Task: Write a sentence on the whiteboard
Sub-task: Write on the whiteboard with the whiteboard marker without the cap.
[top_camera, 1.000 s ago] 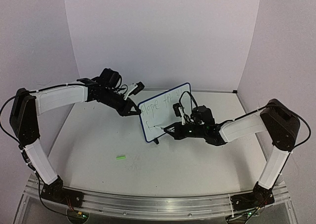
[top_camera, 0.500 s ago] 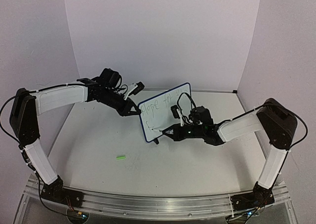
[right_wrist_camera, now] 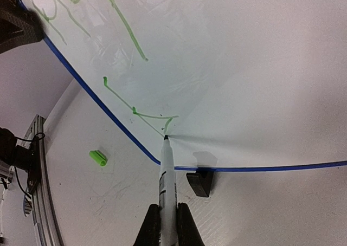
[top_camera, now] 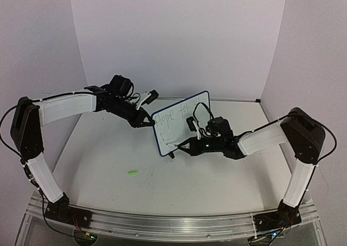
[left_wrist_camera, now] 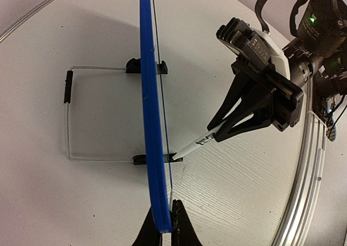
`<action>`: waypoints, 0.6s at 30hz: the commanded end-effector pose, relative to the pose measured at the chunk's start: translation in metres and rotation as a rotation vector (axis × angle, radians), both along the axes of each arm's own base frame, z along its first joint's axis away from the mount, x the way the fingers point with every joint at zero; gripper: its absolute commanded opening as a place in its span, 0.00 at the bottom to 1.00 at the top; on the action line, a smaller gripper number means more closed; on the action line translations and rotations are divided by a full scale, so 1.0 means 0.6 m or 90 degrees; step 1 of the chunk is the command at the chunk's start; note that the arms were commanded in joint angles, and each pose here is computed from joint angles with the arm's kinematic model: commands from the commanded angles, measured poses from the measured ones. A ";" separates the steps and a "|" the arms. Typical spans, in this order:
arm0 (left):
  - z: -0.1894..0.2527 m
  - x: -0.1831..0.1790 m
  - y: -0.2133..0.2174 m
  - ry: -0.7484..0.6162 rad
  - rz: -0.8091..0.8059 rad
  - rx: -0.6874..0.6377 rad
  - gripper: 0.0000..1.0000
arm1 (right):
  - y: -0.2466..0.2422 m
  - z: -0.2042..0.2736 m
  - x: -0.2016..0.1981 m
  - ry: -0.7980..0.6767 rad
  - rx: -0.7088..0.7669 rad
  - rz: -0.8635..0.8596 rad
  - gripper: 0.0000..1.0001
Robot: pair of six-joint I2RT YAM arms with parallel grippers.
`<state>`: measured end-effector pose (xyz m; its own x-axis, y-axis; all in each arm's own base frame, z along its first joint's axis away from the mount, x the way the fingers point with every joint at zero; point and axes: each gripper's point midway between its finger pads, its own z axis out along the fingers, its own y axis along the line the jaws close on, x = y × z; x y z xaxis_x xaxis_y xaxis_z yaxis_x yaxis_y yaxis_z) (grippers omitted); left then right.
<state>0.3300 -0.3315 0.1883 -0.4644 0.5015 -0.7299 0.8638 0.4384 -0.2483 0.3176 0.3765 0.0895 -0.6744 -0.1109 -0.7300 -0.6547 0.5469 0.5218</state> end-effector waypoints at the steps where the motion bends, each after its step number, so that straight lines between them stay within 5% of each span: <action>1: -0.009 -0.019 0.008 0.023 -0.010 0.022 0.00 | 0.016 0.032 0.011 -0.027 0.025 0.015 0.00; 18: -0.008 -0.021 0.008 0.023 -0.010 0.021 0.00 | -0.039 0.089 0.012 -0.033 0.064 -0.012 0.00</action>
<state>0.3300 -0.3315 0.1884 -0.4641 0.5017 -0.7301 0.8640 0.4379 -0.2483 0.3206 0.3609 0.1371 -0.6374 -0.0444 -0.7692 -0.6741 0.5158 0.5288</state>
